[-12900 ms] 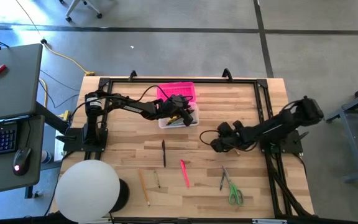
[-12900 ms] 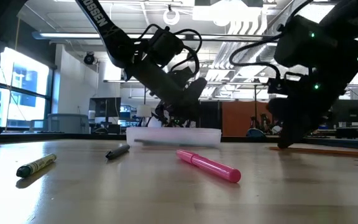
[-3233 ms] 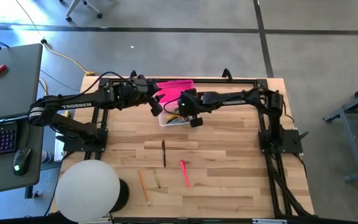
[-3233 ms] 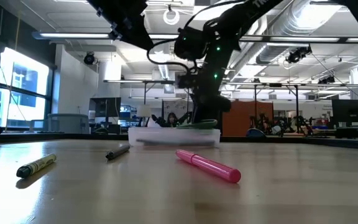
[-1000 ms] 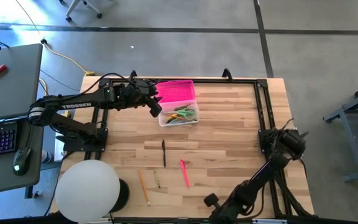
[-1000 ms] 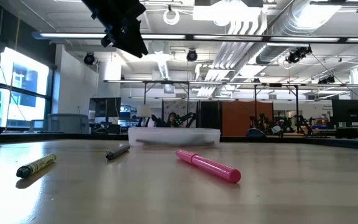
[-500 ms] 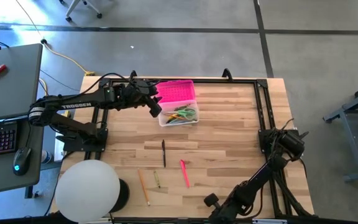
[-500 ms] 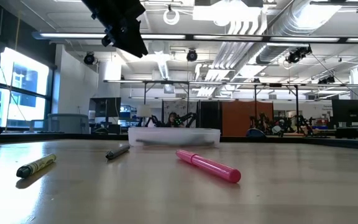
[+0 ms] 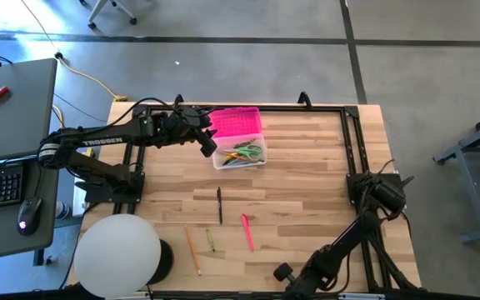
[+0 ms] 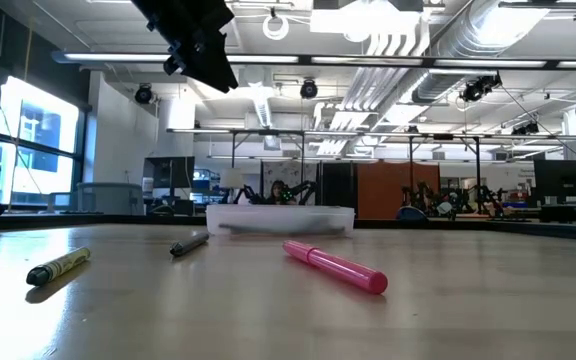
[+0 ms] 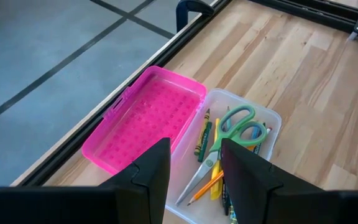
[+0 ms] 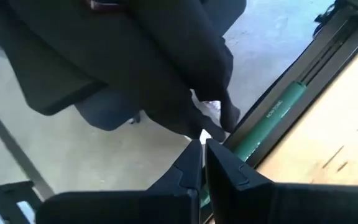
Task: Pick & place school supplies into a supply box
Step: Put the dark green crayon into the pink supply box
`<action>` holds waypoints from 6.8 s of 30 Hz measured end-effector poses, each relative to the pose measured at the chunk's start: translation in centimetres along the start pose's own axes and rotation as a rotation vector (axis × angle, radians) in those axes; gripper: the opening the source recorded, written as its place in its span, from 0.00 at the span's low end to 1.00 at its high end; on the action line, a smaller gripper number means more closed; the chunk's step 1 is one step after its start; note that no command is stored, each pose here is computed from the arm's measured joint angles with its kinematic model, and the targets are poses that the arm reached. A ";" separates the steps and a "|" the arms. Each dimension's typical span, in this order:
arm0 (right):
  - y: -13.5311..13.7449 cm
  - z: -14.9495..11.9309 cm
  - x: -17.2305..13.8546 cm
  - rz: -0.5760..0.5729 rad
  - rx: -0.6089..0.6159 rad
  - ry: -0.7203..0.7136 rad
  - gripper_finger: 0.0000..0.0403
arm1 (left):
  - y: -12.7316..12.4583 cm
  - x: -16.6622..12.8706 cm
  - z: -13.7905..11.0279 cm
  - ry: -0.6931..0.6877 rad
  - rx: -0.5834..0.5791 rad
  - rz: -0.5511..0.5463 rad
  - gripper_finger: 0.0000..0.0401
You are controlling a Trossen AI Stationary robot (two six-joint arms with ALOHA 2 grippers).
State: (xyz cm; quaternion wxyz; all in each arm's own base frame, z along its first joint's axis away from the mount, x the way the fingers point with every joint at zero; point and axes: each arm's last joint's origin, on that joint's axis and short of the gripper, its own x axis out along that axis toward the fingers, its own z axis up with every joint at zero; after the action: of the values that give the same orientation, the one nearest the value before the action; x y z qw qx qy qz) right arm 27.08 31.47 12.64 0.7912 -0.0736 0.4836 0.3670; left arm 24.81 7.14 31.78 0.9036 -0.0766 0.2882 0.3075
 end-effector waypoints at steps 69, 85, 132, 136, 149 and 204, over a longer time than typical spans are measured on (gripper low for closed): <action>-12.1 1.6 -5.3 -0.203 -0.703 -0.181 0.00 | -0.1 0.0 -0.1 0.012 0.043 -0.050 0.44; -13.1 1.5 -4.4 -0.070 -0.606 -0.264 0.06 | -0.2 0.0 -0.1 0.014 0.030 -0.070 0.44; -14.5 1.4 -1.8 0.099 -0.744 -0.289 0.17 | -0.3 0.0 -0.3 0.043 0.059 -0.117 0.44; -15.1 1.3 -2.0 0.106 -0.768 -0.298 0.17 | -0.3 0.0 -0.3 0.043 0.063 -0.117 0.44; -17.5 -0.5 0.2 0.221 -0.760 -0.317 0.16 | -0.3 0.0 -0.3 0.045 0.087 -0.116 0.44; -31.8 -13.7 -25.0 -1.036 -0.252 -0.351 0.01 | 0.0 0.0 -0.7 0.084 0.043 -0.049 0.44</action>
State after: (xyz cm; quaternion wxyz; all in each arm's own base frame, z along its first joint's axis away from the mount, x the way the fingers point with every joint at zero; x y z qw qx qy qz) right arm 31.45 -10.61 18.44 0.9219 -0.3332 0.1976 -0.0079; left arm 24.46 6.87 31.19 0.8995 -0.0772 0.3302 0.2756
